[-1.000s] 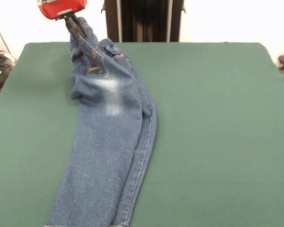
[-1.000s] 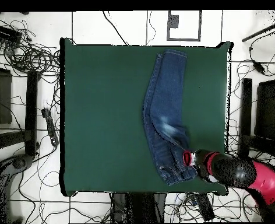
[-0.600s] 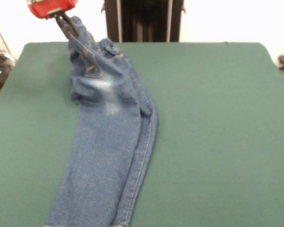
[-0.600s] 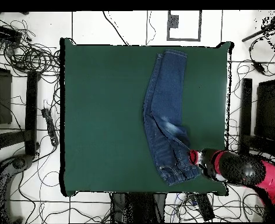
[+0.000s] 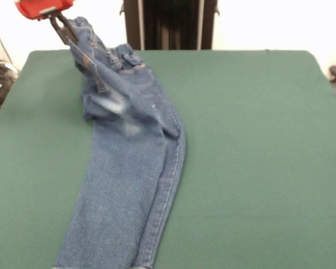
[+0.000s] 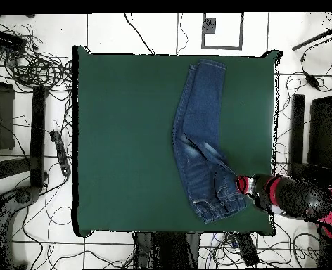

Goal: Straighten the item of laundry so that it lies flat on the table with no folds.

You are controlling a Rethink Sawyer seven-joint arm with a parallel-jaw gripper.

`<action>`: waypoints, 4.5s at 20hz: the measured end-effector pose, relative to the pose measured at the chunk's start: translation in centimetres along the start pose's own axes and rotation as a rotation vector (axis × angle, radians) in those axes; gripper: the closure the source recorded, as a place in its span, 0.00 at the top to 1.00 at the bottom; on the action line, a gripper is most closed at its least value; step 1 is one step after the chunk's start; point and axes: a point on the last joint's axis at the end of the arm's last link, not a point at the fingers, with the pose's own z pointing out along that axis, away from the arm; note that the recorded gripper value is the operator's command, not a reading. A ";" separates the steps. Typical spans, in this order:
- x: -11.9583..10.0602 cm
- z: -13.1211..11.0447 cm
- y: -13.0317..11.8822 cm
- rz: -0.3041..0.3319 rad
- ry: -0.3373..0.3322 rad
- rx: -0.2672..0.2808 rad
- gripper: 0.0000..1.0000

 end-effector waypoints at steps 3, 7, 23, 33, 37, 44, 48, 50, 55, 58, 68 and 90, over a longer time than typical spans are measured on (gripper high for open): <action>-0.4 -0.1 -0.4 0.004 -0.005 -0.003 0.00; -1.0 0.1 -0.8 0.006 -0.010 -0.022 0.00; -3.8 0.0 -2.6 0.011 0.026 -0.071 0.00; -3.1 -1.6 -4.8 -0.028 -0.016 -0.014 0.00; -1.7 -3.0 -7.2 -0.012 -0.058 0.004 0.00; 0.6 -4.6 -11.4 0.030 -0.116 0.023 0.00; 1.4 -5.0 -12.8 0.050 -0.131 0.021 0.00; 1.4 -5.0 -12.8 0.046 -0.134 0.021 0.00; 1.0 -4.4 -12.4 0.017 -0.141 0.028 0.00; 0.8 -3.7 -12.3 0.003 -0.151 0.028 0.00; -0.6 -0.9 -12.2 -0.044 -0.283 0.011 0.00; -1.2 -0.4 -15.0 -0.074 -0.411 -0.105 0.00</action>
